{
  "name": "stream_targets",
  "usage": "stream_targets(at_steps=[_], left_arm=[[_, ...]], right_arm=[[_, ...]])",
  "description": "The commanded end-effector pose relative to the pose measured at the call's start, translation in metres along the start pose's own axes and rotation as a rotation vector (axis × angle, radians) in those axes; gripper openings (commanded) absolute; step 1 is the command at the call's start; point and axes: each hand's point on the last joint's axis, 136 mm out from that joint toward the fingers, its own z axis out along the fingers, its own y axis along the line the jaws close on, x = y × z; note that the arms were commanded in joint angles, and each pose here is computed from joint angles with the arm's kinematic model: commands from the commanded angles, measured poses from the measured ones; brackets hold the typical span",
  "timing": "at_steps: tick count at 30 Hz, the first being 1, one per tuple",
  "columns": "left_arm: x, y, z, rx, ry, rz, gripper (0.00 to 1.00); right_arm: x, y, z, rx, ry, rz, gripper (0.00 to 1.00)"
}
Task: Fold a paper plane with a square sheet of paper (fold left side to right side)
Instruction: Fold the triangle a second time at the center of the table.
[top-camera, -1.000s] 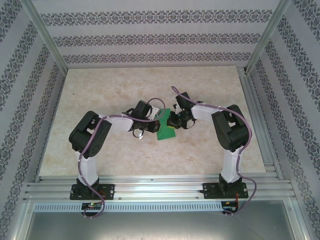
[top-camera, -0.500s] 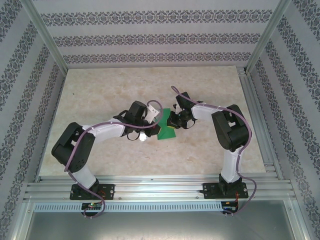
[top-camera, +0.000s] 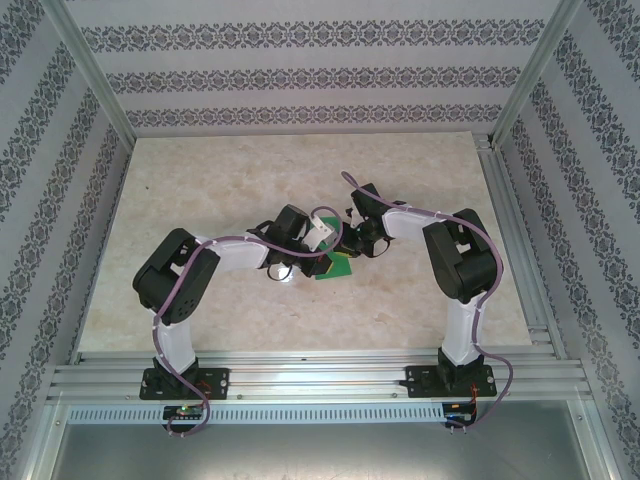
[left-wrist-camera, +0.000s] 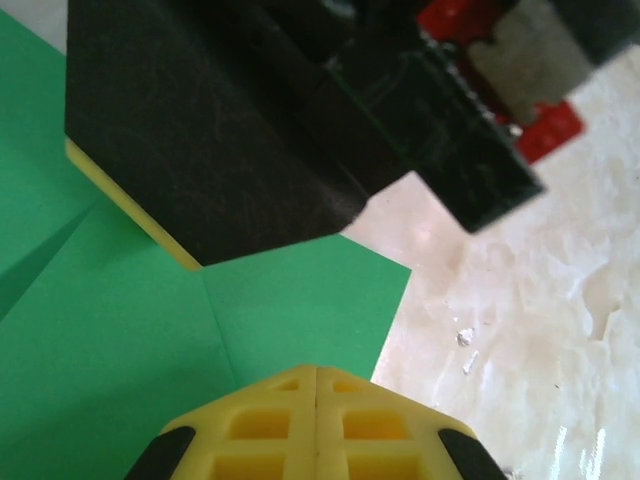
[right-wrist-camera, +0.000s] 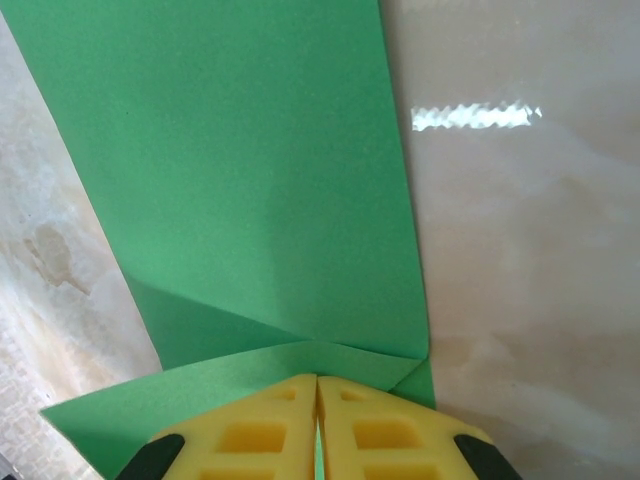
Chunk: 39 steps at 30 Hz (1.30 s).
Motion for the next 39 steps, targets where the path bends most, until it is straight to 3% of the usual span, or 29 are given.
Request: stream_targets(at_steps=[1, 18, 39], left_arm=[[-0.010, 0.003, 0.008, -0.009, -0.017, 0.056, 0.02], [0.050, 0.017, 0.012, -0.053, 0.132, 0.005, 0.00], [0.104, 0.003, -0.013, -0.059, 0.100, -0.180, 0.00]], right_arm=[[0.021, -0.036, 0.016, 0.142, 0.068, 0.028, 0.10], [0.022, -0.044, 0.016, 0.177, 0.077, 0.029, 0.10], [0.022, -0.049, 0.016, 0.187, 0.086, 0.034, 0.10]])
